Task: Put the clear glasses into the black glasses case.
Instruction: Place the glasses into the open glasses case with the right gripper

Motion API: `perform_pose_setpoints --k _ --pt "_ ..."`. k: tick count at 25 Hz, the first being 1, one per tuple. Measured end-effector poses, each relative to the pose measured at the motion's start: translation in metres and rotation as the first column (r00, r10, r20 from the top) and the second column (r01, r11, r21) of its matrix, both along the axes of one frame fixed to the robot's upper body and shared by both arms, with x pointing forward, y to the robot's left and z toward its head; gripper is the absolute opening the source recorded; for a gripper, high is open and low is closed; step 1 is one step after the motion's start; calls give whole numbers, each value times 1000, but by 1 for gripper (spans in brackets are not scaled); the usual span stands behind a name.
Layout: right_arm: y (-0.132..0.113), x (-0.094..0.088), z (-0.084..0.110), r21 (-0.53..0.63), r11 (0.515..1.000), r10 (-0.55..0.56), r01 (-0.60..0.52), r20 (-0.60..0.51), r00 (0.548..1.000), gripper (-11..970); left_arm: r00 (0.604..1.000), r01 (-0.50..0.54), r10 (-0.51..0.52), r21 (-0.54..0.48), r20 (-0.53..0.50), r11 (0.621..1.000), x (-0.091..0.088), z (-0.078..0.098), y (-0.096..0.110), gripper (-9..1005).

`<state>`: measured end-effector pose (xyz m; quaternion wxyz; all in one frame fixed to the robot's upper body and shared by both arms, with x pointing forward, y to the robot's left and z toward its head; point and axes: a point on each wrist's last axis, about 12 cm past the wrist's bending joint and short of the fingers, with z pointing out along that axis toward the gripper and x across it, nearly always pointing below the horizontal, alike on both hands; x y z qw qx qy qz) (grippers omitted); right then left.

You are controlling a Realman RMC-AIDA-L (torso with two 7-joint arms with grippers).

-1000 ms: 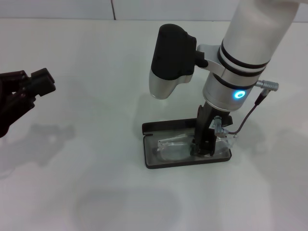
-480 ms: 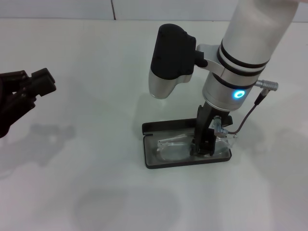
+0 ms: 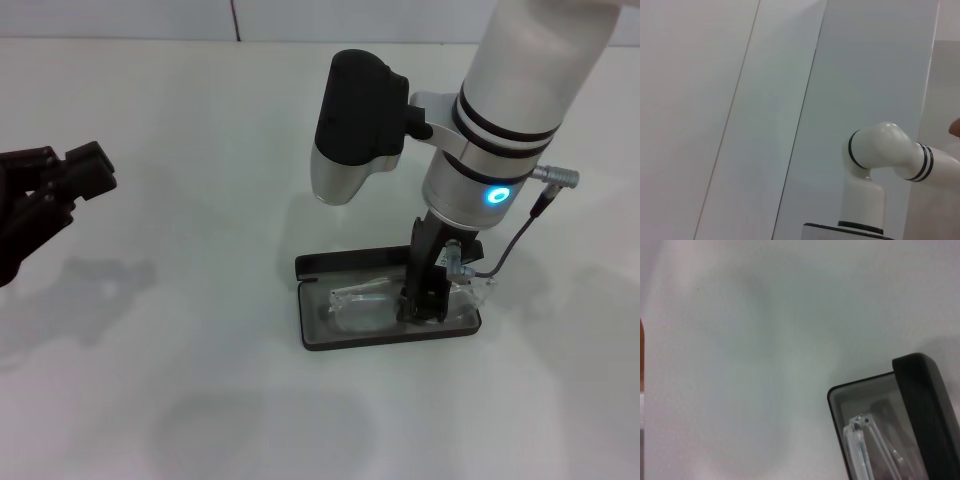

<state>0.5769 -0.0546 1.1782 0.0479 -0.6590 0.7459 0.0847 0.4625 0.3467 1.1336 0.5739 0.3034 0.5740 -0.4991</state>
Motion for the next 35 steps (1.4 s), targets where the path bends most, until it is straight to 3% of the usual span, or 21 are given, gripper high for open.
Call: perform_pose_setpoints --k 35 --pt "3 1 0 -21 1000 16 -16 3 1000 98 1000 0 0 3 3 1000 -2 -2 0 104"
